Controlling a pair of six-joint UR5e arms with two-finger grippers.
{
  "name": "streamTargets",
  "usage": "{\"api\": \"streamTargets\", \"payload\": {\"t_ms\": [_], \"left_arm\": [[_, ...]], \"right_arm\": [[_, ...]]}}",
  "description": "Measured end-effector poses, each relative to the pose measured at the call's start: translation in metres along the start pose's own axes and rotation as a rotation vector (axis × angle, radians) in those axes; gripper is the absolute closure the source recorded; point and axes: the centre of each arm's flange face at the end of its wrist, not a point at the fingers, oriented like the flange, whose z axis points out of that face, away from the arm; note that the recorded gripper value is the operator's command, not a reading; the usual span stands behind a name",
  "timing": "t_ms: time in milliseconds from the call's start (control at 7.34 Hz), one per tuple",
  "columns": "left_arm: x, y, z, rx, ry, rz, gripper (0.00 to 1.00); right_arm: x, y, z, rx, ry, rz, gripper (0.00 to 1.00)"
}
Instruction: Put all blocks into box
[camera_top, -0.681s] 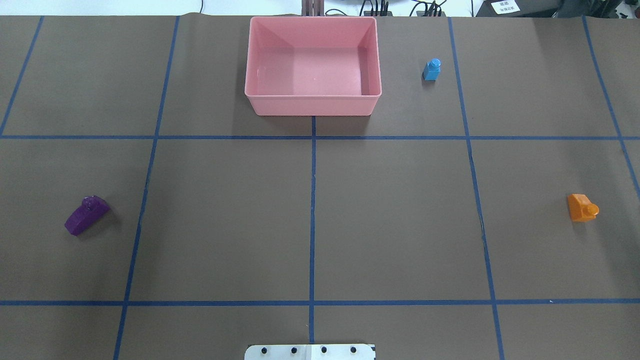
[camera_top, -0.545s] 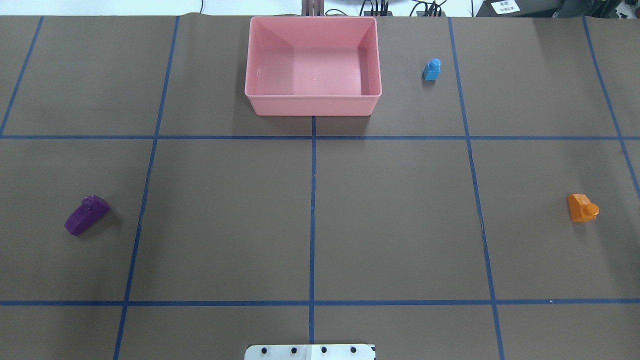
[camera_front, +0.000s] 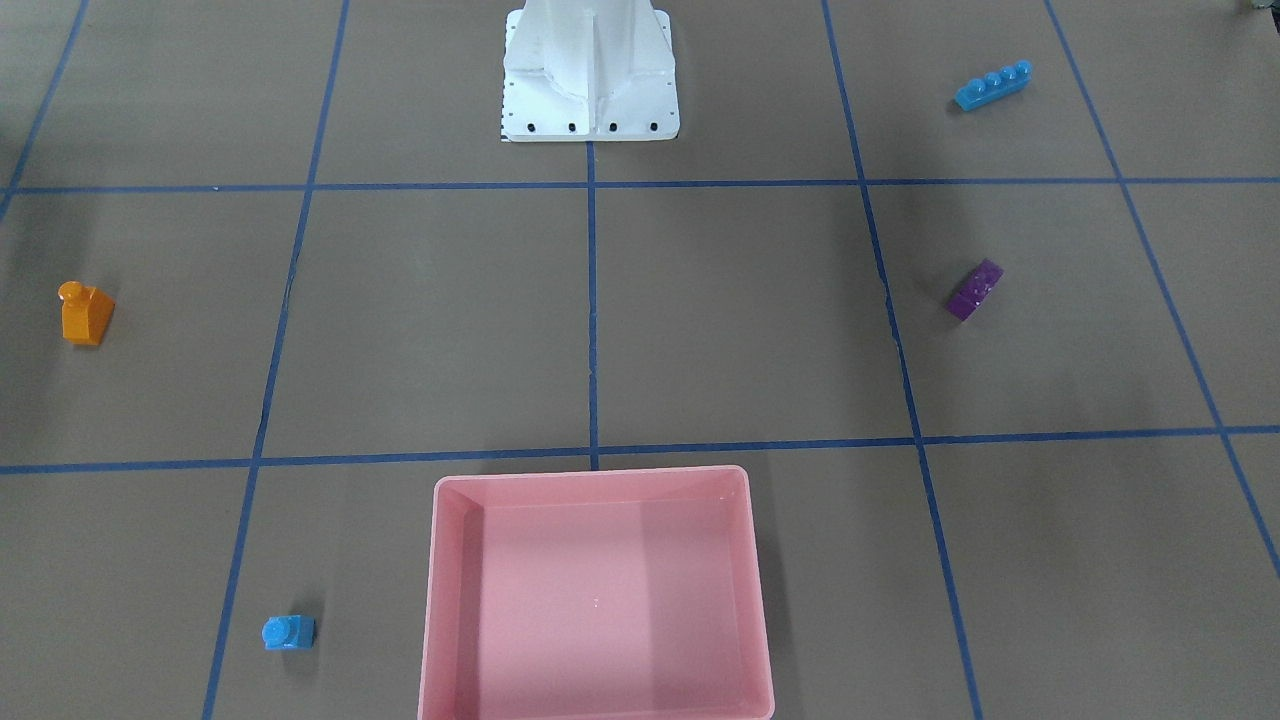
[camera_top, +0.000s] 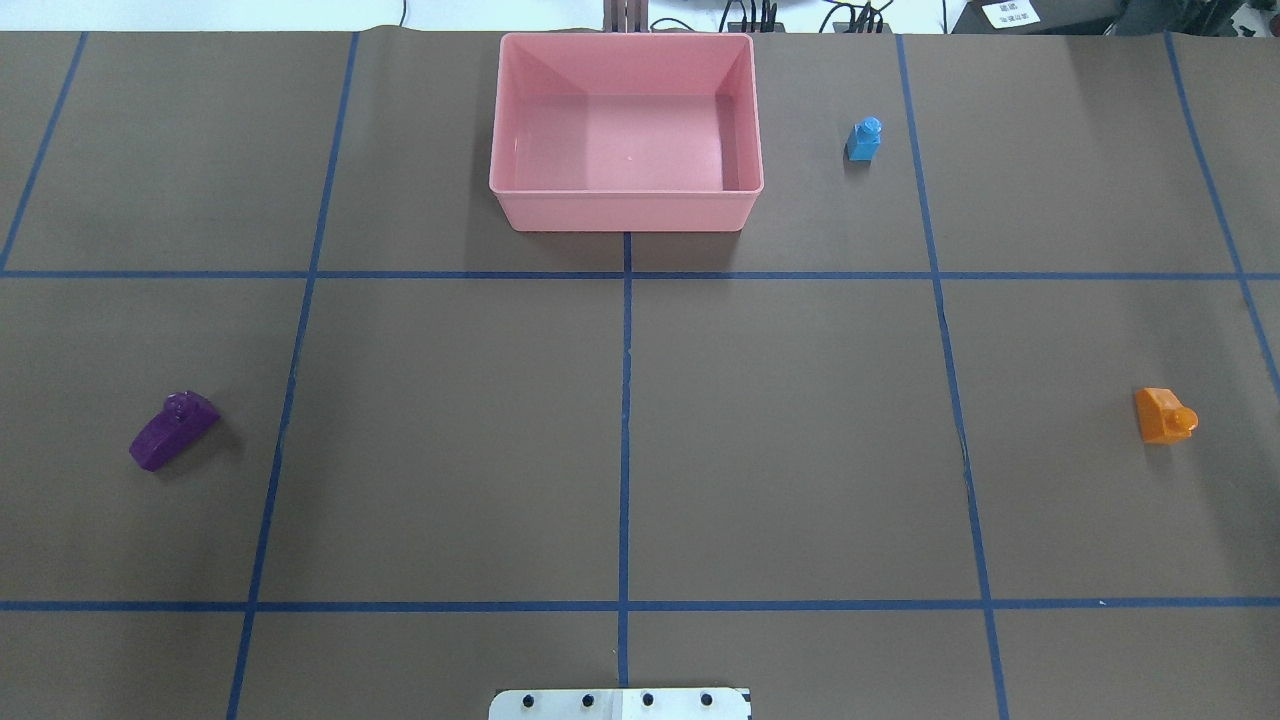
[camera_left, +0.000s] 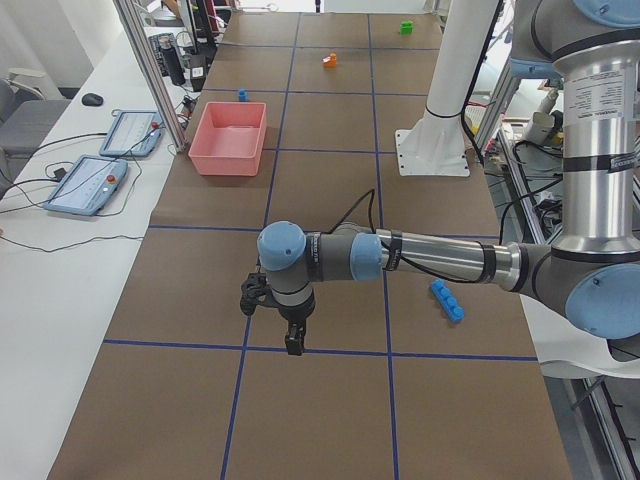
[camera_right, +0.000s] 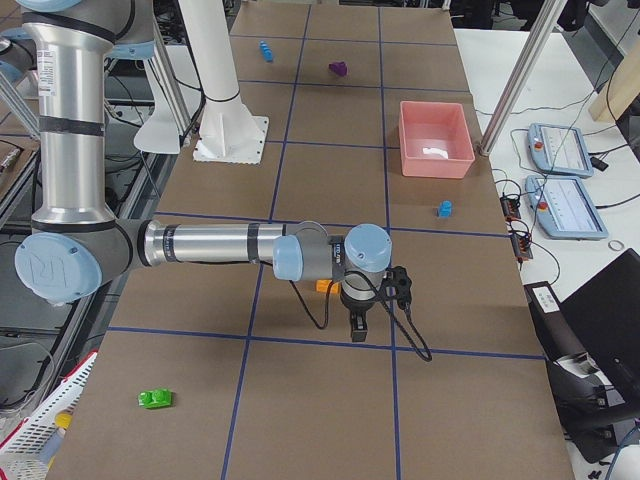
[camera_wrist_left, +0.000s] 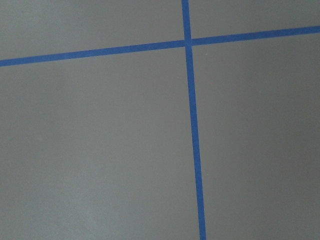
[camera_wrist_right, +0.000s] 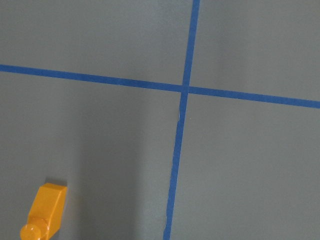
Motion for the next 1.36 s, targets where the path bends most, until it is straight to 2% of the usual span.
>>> {"api": "streamTargets", "payload": {"t_ms": [408,545,817,953,1362], "left_arm": [[0.004,0.007,0.0,0.003,0.014,0.004,0.0],[0.012,0.007,-0.002,0.011,0.048,0.015,0.0],[0.055,0.005,-0.002,0.017,0.162,0.046,0.0],[0.081,0.002,0.005,0.012,0.187,0.075,0.0],[0.151,0.019,0.052,0.028,0.23,0.331,0.0]], "right_arm": [[0.001,-0.001,0.001,-0.001,0.0,0.006,0.0],[0.001,0.0,0.001,-0.002,0.0,0.009,0.0],[0.0,0.0,0.0,0.0,-0.001,0.009,0.0],[-0.001,0.0,-0.001,0.001,-0.001,0.008,0.0],[-0.002,0.0,-0.001,0.003,-0.003,0.007,0.0]]}}
